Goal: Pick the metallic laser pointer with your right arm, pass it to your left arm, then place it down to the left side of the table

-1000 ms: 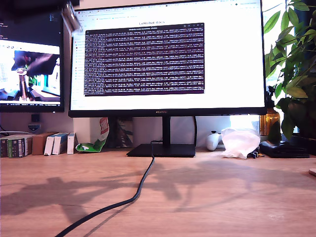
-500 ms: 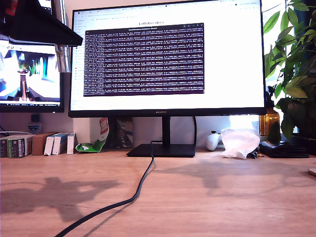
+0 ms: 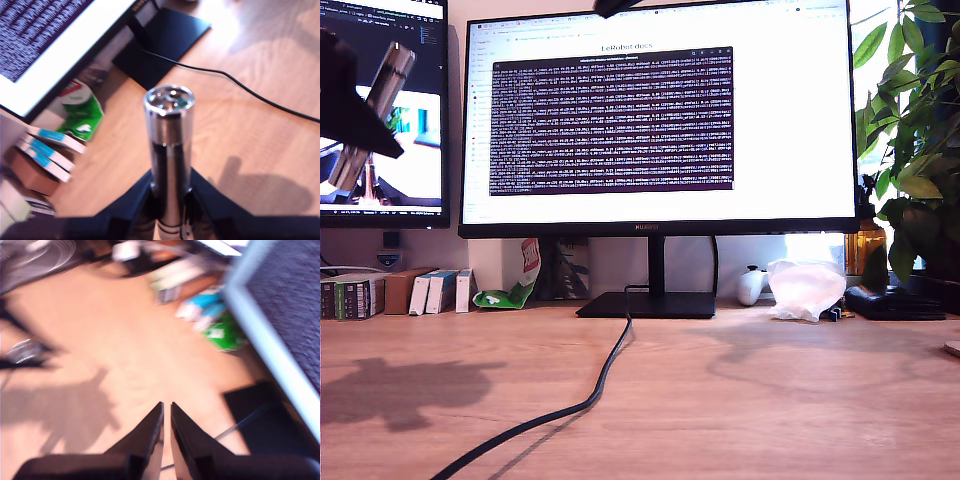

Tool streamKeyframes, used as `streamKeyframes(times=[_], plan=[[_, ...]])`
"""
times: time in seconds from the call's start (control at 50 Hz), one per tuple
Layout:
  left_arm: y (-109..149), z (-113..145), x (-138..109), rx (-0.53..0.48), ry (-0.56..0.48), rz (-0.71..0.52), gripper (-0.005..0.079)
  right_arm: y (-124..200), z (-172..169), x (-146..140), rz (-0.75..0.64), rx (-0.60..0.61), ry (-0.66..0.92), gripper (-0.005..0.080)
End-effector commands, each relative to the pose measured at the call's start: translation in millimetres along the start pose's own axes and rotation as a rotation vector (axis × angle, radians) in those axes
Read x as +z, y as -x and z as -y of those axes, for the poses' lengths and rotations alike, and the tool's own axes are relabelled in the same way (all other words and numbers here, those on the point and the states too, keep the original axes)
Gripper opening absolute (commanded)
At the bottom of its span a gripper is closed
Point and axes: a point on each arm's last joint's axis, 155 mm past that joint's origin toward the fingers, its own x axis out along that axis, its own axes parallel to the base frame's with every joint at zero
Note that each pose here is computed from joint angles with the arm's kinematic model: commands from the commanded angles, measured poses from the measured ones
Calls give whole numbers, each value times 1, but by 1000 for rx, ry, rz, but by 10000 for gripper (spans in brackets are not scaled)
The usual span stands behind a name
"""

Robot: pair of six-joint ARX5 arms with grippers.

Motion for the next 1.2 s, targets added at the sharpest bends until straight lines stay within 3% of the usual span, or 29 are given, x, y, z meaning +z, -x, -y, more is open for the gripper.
streamKeyframes(times=[0.0, 0.24, 0.6, 0.74, 1.0, 1.18], plan=[[0, -2, 3, 4, -17, 8, -20, 19, 18, 15, 49, -83, -32, -11], [0, -1, 2, 0, -30, 1, -20, 47, 78, 2, 54, -285, -135, -11], [0, -4, -3, 20, -57, -22, -20, 101, 135, -59, 104, -539, -277, -11], [-2, -1, -13, 5, -63, -63, -20, 116, 146, -90, 130, -621, -299, -11], [-15, 13, -54, -58, -114, -235, -20, 146, 150, -138, 232, -753, -323, -11], [-26, 23, -77, -119, -160, -326, -21, 147, 136, -180, 199, -761, -300, -11]])
